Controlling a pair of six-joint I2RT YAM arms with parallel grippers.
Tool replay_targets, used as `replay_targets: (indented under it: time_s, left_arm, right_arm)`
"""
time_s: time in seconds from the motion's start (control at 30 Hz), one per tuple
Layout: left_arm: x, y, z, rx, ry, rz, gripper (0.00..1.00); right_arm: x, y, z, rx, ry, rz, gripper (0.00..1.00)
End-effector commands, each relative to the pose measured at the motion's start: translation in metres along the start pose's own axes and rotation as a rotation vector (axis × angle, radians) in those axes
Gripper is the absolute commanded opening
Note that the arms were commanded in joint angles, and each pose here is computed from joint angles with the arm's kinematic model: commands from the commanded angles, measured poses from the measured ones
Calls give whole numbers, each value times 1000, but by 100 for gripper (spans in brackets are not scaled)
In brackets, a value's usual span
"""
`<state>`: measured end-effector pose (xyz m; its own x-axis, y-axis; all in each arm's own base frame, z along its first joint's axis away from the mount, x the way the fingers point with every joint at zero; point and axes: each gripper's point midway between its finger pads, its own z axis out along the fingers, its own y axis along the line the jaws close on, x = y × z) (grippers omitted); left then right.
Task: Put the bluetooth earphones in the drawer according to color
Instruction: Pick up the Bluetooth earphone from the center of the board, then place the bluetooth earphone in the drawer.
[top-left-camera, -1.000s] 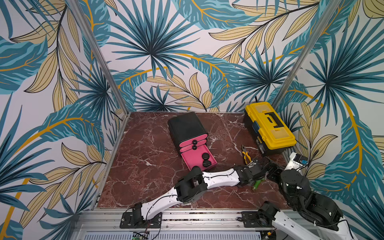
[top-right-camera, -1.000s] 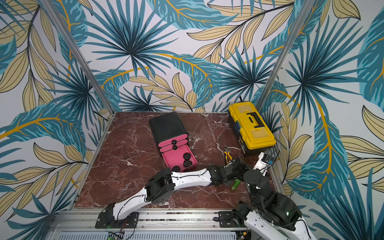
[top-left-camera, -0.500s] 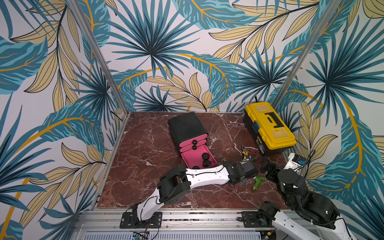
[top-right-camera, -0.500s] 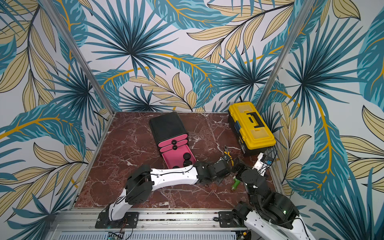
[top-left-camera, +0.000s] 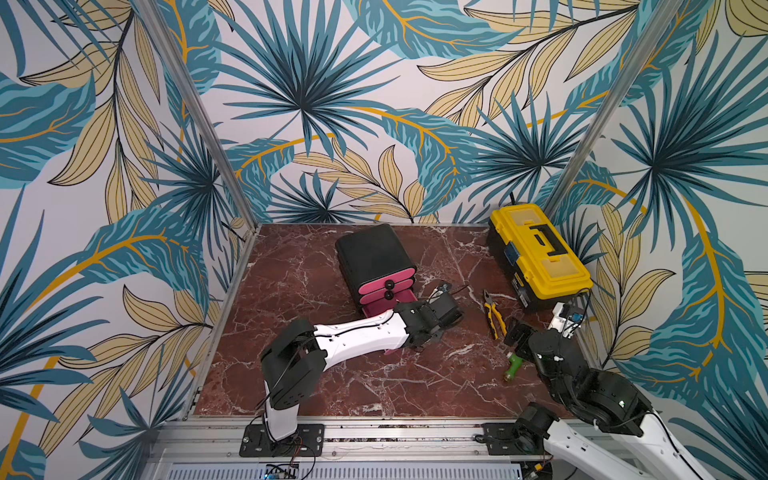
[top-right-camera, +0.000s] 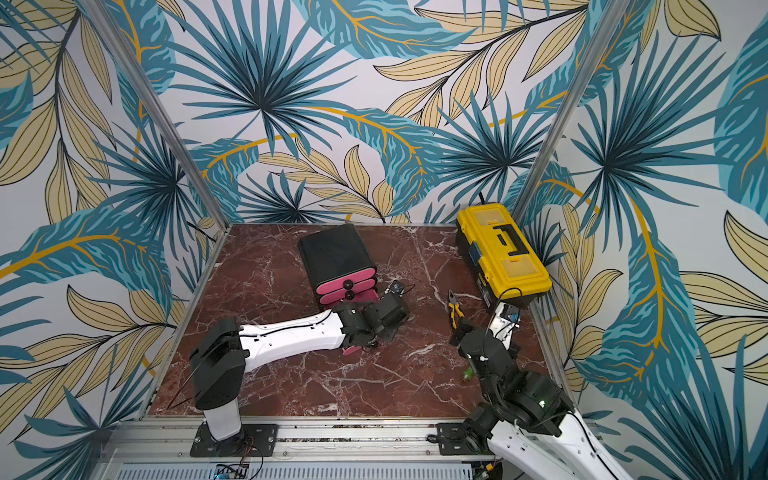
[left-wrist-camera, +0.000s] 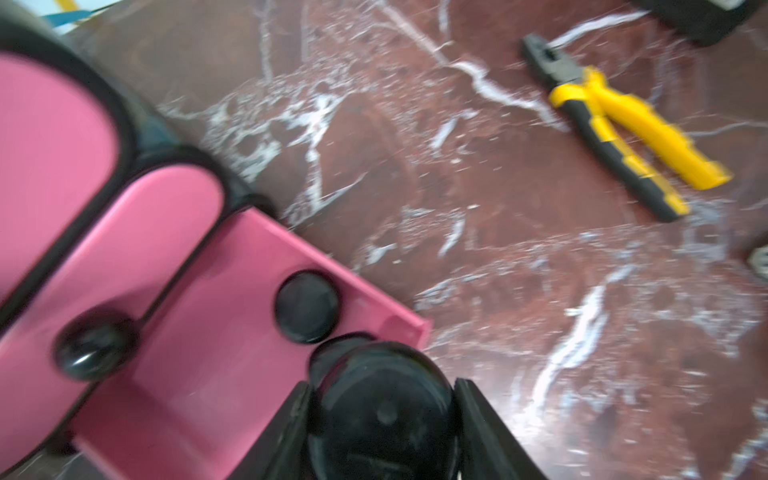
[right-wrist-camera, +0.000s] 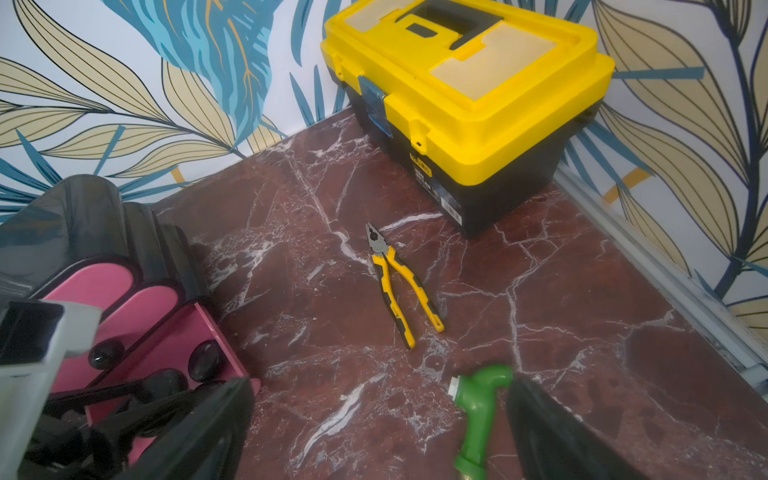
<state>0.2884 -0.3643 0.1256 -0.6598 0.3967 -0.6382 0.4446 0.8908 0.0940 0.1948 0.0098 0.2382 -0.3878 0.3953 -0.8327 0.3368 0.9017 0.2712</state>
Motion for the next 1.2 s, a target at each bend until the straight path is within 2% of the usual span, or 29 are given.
replay_targets:
  time_s: [0.0,0.17,0.47,0.87,1.07,1.17]
  left_arm:
    - [7,30,-3,-75,-7,-18,34]
    - [20,59,6,-146,24,-37,34]
    - [35,88,29,-223,71,-59,35]
    - [48,91,55,-243,122,-55,40]
    - [48,92,62,-251,132,-59,47]
    - [47,92,62,-251,140,-57,57]
  right_arm:
    - [11,7,8,-10,35,3,100]
    - [24,16,17,-11,82,-15,100]
    - [51,31,32,-60,156,-14,99]
    - [77,47,37,-171,226,-16,100]
    - [89,57,40,-212,268,-23,100]
    - [96,61,42,-222,296,-29,100]
